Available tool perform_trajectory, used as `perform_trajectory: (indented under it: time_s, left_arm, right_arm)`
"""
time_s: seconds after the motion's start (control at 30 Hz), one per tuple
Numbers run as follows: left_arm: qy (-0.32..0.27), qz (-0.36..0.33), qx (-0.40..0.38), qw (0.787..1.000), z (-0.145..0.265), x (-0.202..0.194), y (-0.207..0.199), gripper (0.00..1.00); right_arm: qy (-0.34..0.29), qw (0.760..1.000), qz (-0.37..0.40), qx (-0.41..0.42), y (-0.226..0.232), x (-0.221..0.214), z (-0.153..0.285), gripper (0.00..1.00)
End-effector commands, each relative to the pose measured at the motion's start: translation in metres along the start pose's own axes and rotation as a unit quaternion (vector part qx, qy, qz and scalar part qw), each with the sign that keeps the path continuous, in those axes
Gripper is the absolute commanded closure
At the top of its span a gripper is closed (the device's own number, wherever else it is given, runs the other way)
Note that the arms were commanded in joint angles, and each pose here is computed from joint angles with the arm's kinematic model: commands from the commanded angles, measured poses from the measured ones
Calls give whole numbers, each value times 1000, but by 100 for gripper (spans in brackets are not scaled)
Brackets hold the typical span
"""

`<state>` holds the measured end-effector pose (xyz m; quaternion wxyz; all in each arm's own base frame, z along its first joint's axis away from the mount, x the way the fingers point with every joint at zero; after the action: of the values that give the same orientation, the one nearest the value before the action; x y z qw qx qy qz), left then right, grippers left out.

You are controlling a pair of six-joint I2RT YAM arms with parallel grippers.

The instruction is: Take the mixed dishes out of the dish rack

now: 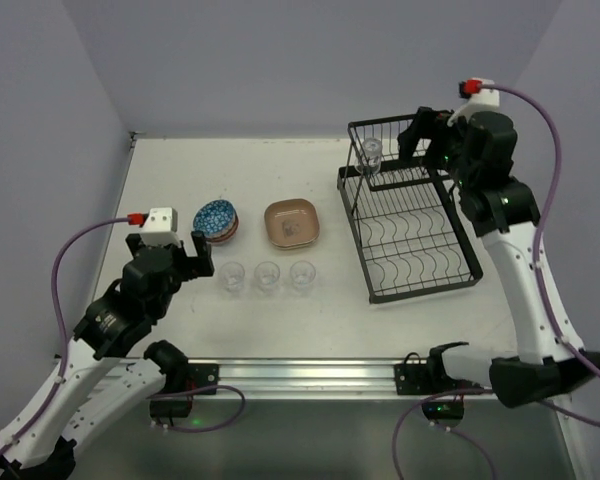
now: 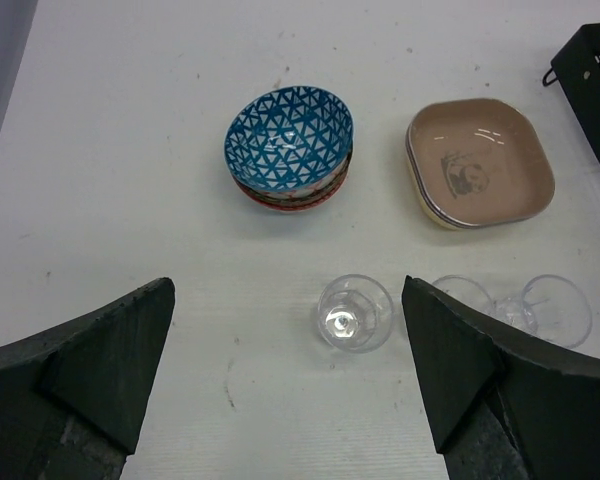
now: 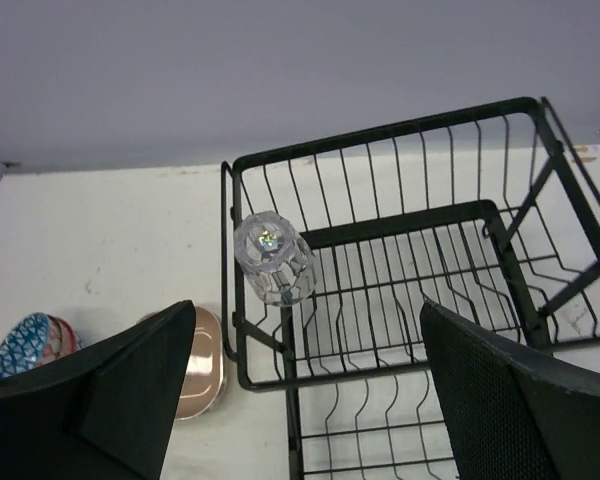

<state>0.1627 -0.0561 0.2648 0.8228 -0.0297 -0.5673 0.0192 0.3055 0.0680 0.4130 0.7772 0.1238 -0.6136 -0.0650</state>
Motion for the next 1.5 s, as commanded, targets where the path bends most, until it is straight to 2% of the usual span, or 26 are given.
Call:
perform_trajectory:
  time_s: [0.0,0.03,0.13,0.3,0.5,0.73,0.93,1.17,1.27,1.3,1.37,1.4,1.47]
  left_arm:
    - [-44,17,9,999,-1,13,1,0]
    - [-40,14,6,999,-2,12,0,0]
    - [-25,5,-9,1000,-6,9,-6,0]
    - [-10,-11,-38,999,-13,4,-17,0]
    - [-6,-16,-50,999,-15,3,-21,0]
    - [-4,-18,-55,998,-15,2,-22,0]
    - [-5,-20,-72,997,-15,1,-26,0]
    - [0,-25,-76,997,-17,0,-28,0]
    - [0,-25,-79,997,-17,0,-29,0]
    - [1,-26,-79,997,-17,-1,-29,0]
    - [1,-26,-79,997,-18,-1,-29,0]
    - [2,-27,-80,996,-18,-1,-29,0]
    - [3,-28,-80,996,-18,-1,-30,0]
  right_arm:
    - [77,992,83,54,3,-7,-30,5]
    - [109,987,107,52,-1,-19,-50,6]
    - [138,978,146,56,-3,-18,-67,11]
    - [196,968,148,43,-10,-46,-102,14]
    - [228,958,147,93,-4,-71,-115,16]
    - [227,957,157,88,3,-81,-135,17]
    - [213,961,155,79,5,-78,-153,23]
    - [209,962,158,75,6,-78,-168,25]
    - [208,962,163,65,4,-75,-171,32]
    - [210,962,164,64,4,-75,-171,38]
    - [207,963,164,62,3,-74,-170,44]
    - [199,964,163,61,4,-70,-169,54]
    - [193,966,163,58,4,-66,-167,62]
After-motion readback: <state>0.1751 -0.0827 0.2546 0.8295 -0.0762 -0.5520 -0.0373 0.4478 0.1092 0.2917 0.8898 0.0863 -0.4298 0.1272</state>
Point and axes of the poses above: each gripper's point midway between its finger pads, its own z axis back along the fingers, its own y axis along the line the jaws close on, x = y × z, the point moved 6 cm from there along z, back along the fingers, and after that the axes turned 2 degrees about -z, right-handed, at the moved point
